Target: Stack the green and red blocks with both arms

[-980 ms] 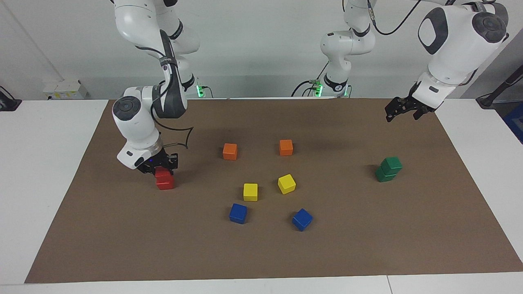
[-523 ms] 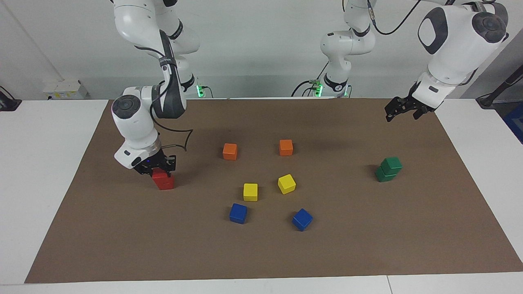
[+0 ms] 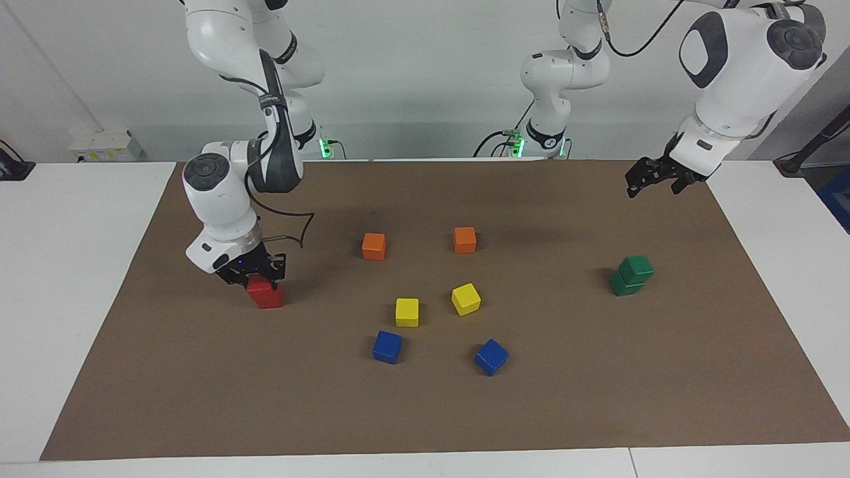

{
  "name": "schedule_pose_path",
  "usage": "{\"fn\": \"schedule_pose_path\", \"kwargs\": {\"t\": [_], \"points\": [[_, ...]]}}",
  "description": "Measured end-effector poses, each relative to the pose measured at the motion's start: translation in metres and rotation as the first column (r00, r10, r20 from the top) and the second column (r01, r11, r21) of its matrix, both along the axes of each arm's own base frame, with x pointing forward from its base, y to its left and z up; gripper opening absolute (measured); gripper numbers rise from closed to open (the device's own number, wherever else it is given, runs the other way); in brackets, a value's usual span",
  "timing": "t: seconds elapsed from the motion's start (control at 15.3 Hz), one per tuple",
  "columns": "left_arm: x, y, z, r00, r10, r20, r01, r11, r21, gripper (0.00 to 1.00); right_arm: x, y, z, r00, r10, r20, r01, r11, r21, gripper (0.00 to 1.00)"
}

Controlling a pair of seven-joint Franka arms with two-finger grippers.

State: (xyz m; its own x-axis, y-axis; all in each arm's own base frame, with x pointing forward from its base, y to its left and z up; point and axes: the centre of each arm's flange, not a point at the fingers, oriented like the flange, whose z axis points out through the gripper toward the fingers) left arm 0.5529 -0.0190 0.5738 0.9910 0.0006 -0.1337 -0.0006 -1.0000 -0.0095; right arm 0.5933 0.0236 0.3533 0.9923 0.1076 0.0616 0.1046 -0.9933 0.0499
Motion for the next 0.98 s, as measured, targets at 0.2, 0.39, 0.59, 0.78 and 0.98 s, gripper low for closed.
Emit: {"fn": "schedule_pose_path", "kwargs": {"t": [0.2, 0.39, 0.59, 0.78, 0.98], "points": [[0.0, 0.0, 0.0, 1.0, 0.0, 0.001, 0.0, 1.0, 0.0, 1.0, -0.002, -0.005, 0.0, 1.0, -0.009, -0.002, 0.009, 1.0, 0.0, 0.56], [0.0, 0.0, 0.001, 1.0, -0.001, 0.001, 0.001, 1.0, 0.0, 1.0, -0.005, -0.006, -0.005, 1.0, -0.01, -0.013, 0.01, 1.0, 0.0, 0.71], [0.0, -0.002, 0.001, 1.0, -0.003, 0.002, 0.003, 1.0, 0.0, 1.0, -0.006, -0.005, -0.007, 1.0, -0.011, -0.017, 0.011, 1.0, 0.0, 0.94], [0.0, -0.002, 0.001, 1.0, -0.004, 0.002, 0.004, 1.0, 0.0, 1.0, -0.006, -0.004, -0.006, 1.0, -0.014, -0.015, 0.014, 1.0, 0.001, 0.99], [0.0, -0.002, 0.001, 1.0, -0.005, 0.002, 0.005, 1.0, 0.0, 1.0, -0.005, -0.001, 0.004, 0.999, -0.013, -0.034, 0.013, 1.0, 0.0, 1.0]]}}
